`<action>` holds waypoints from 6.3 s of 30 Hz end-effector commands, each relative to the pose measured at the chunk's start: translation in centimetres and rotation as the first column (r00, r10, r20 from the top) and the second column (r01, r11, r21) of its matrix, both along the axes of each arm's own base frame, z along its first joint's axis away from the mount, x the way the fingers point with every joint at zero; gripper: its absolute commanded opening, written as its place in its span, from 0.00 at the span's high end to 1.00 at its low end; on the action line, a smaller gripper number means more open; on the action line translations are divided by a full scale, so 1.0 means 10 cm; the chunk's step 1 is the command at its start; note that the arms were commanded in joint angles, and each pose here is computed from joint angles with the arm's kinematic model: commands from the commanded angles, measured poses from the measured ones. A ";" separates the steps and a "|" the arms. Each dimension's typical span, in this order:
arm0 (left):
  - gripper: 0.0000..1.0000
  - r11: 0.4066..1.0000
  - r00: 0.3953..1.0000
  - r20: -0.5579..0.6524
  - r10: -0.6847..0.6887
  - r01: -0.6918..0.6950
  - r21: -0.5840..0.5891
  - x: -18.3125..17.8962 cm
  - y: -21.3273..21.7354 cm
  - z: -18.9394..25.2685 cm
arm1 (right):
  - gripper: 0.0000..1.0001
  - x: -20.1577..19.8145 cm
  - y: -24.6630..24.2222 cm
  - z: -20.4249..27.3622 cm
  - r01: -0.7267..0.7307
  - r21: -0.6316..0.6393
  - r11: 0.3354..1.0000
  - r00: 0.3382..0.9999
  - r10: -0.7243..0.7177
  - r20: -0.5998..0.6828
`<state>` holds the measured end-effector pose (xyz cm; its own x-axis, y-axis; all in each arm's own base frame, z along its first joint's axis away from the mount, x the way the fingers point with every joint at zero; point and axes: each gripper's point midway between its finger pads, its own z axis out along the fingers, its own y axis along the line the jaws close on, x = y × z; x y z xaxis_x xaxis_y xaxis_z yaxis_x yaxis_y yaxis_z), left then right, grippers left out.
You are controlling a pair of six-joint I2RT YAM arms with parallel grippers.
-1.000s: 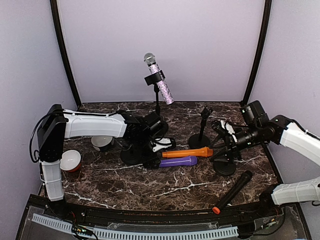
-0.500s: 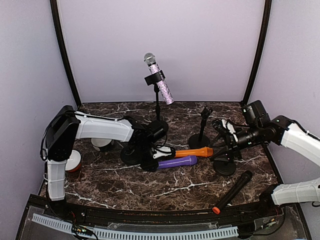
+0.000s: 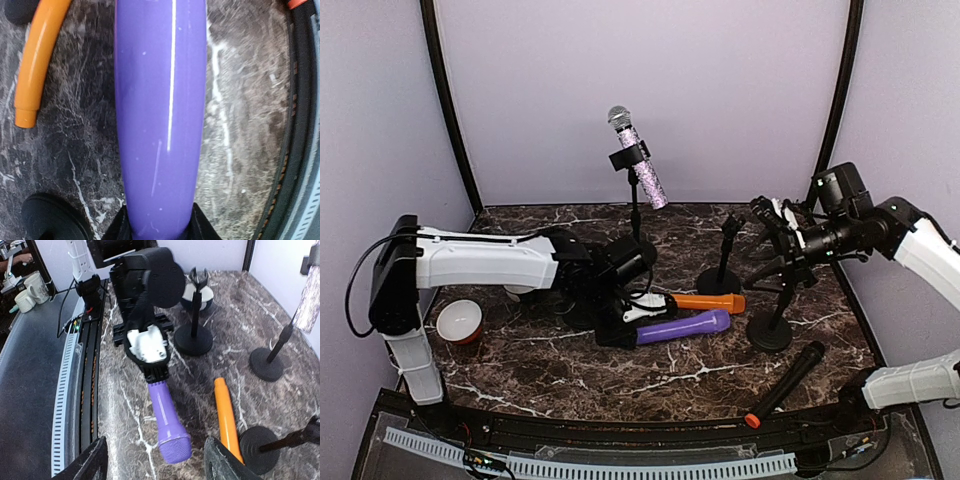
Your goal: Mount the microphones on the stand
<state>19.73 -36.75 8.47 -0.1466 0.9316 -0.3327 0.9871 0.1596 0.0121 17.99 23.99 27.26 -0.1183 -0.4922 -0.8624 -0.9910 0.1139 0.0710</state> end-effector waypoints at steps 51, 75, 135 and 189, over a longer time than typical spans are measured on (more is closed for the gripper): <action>1.00 0.729 0.961 0.037 0.275 -0.183 -0.659 -0.09 -0.04 1.36 | 0.29 0.32 0.99 0.50 -0.093 0.168 0.981 0.957 0.134 -0.255; 1.00 0.741 0.962 0.039 0.271 -0.183 -0.646 -0.06 -0.10 1.29 | 0.57 0.35 1.07 0.50 -0.100 0.194 0.976 0.942 0.156 -0.296; 0.82 0.215 0.648 -0.042 0.761 -0.312 -0.925 1.16 1.03 1.14 | 1.00 0.26 0.39 0.52 -0.033 0.217 0.976 0.987 0.066 -0.150; 0.44 0.132 0.600 -0.126 0.790 -0.368 -0.920 0.38 0.24 0.95 | 1.00 0.78 0.80 1.13 0.044 0.139 0.989 0.998 -0.048 0.030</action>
